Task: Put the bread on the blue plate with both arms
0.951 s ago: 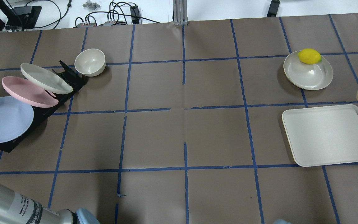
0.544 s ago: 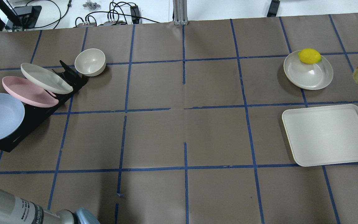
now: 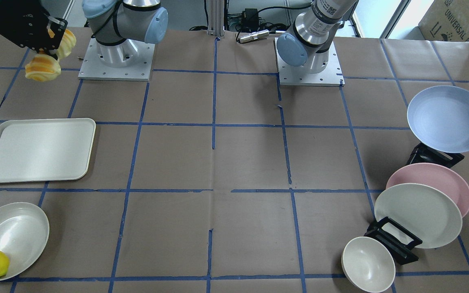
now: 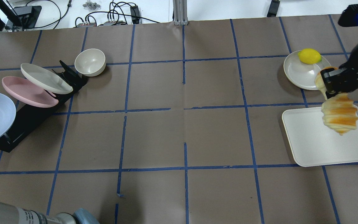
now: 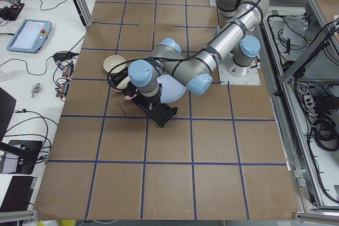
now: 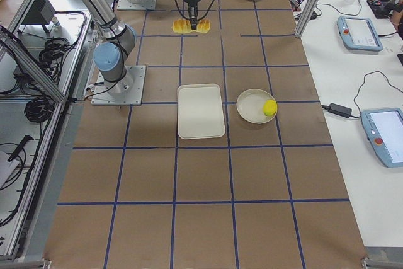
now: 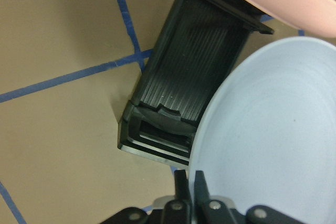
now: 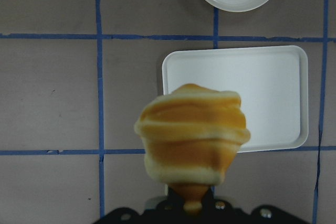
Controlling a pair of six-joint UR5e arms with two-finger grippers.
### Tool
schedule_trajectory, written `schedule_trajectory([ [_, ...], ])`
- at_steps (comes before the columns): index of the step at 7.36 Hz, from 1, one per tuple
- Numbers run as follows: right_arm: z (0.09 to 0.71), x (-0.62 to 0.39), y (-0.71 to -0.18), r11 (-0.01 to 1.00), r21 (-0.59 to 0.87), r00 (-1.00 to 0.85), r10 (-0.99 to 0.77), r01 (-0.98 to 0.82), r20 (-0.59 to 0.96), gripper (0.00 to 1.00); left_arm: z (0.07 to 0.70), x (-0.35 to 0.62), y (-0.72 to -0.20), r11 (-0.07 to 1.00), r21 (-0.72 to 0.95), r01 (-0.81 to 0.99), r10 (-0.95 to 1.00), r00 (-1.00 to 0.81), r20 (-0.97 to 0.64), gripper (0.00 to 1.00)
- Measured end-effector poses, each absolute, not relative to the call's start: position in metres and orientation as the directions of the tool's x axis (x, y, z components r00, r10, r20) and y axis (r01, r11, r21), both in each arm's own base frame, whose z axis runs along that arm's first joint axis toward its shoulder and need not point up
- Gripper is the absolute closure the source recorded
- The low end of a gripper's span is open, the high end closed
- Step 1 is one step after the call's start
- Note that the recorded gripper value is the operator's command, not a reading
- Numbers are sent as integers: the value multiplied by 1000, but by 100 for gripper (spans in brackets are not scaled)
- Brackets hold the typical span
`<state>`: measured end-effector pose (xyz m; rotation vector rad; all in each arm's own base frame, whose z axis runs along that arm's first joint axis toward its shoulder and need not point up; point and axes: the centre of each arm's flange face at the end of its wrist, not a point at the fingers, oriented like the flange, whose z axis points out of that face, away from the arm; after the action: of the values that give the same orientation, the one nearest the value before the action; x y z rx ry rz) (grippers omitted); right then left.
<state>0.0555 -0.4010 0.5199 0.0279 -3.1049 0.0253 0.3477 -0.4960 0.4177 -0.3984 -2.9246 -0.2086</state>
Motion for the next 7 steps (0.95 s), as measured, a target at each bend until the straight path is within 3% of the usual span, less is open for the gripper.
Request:
schedule_trajectory([
  [3, 511, 144, -428, 1000, -10, -999, -17, -17, 44, 93, 452, 273, -510, 961, 132, 243, 218, -960, 177, 89],
  [7, 515, 185, -448, 1000, -7, -998, -26, -27, 63, 93, 432, 70, -566, 952, 212, 222, 190, -968, 162, 89],
])
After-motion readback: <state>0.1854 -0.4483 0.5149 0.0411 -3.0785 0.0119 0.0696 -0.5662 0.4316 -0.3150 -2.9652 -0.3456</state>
